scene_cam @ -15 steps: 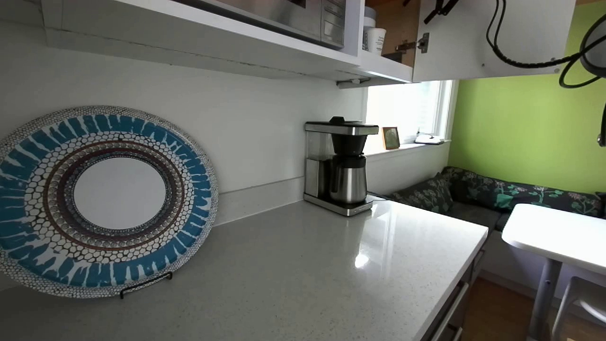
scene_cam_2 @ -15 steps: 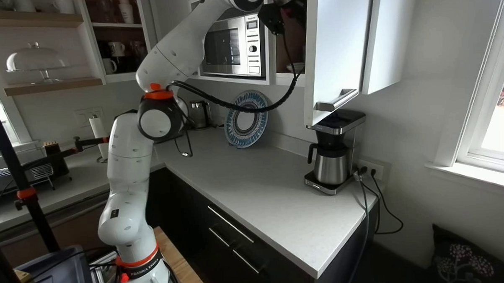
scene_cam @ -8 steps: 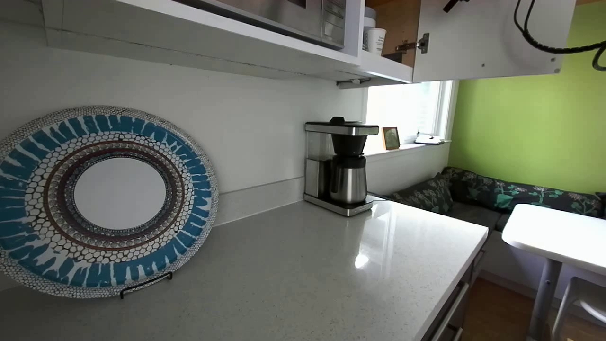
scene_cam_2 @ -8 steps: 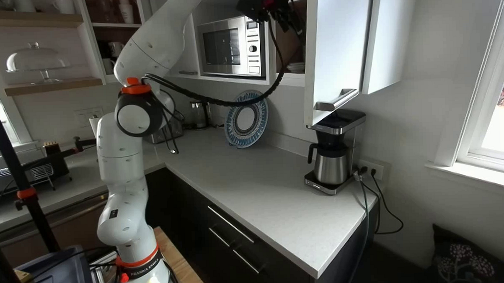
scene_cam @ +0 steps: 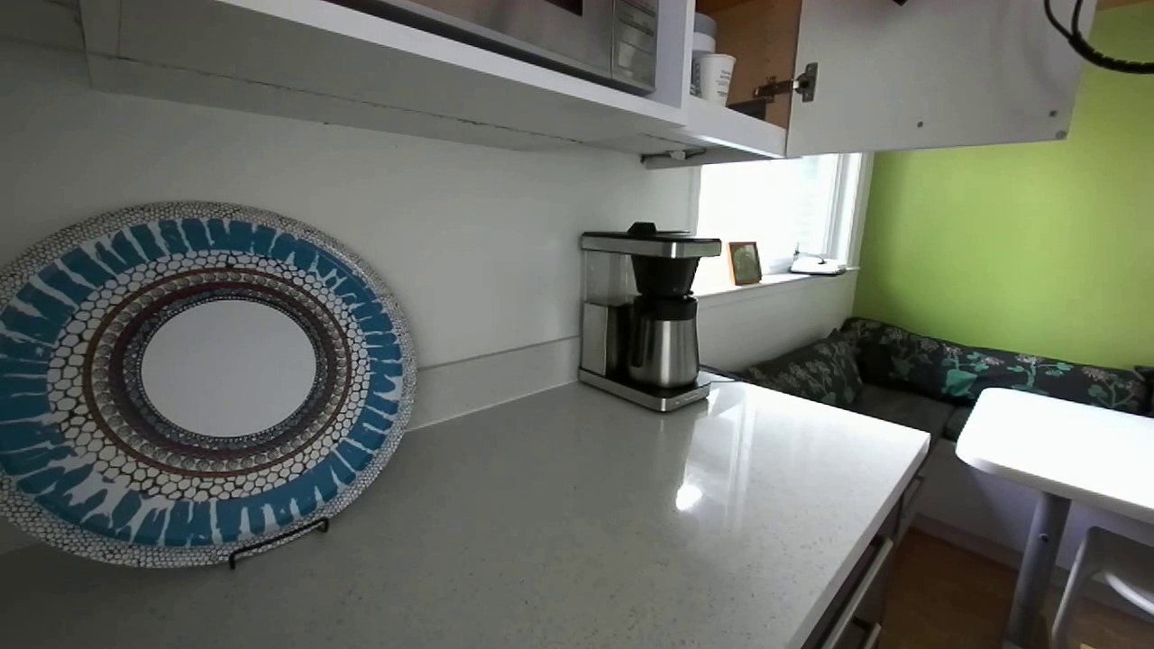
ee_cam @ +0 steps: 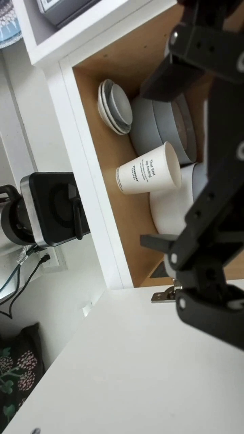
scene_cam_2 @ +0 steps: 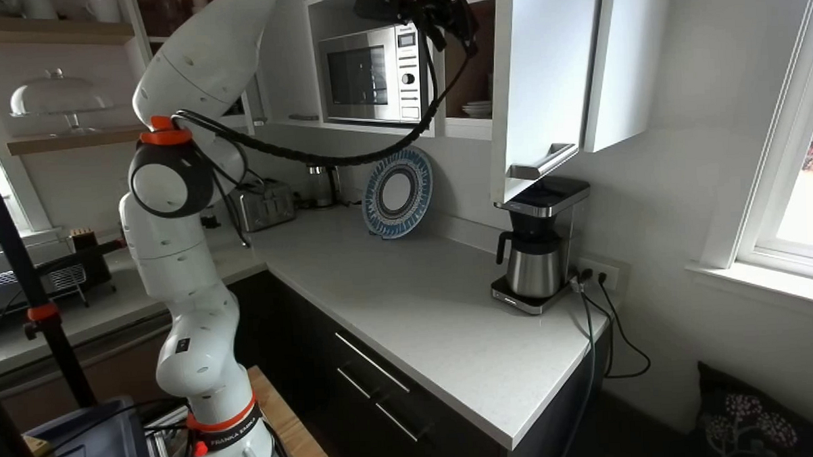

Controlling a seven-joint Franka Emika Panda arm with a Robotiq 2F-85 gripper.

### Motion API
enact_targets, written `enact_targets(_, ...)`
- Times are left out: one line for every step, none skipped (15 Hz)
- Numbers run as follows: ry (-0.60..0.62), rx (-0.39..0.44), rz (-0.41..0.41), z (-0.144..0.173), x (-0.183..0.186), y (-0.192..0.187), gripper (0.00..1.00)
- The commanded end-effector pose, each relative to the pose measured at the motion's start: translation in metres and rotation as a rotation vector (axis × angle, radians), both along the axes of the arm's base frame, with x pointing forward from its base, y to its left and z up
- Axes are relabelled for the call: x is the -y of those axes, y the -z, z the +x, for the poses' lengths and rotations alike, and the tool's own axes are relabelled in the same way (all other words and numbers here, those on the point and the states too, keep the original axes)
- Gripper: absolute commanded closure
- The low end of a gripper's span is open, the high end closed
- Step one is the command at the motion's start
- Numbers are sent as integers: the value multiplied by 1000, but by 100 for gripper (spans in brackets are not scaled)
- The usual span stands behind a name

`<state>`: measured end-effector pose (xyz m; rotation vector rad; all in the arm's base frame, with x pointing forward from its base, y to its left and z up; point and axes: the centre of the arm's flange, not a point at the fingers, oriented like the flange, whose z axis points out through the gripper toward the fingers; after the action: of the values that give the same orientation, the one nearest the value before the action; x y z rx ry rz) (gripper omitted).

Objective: Put the paper cup in the bottom shelf of the top cabinet on the right and then close the cabinet door

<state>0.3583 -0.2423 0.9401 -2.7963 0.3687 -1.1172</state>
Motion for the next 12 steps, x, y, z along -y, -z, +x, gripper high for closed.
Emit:
enact_targets(-4, -27, -17, -53, -5, 59, 0)
enact_targets(4, -40, -24, -61, -3, 61, 0)
enact_targets(12, -52, -31, -68, 1, 64, 0)
enact_targets(17, -60, -32, -75, 4, 67, 0)
enact_targets(-3, -57, -31, -81, 8, 71, 0)
enact_targets(-2, -59, -32, -87, 10, 74, 0)
enact_targets(-9, -56, -28, -91, 14, 79, 0)
enact_targets(-11, -38, -22, -92, 17, 83, 0)
enact_targets(-6, 14, -10, -88, 21, 91, 0)
enact_targets(8, -39, -20, -74, 27, 51, 0)
enact_targets(14, -20, -18, -76, 29, 57, 0)
enact_targets(16, -12, -14, -77, 31, 62, 0)
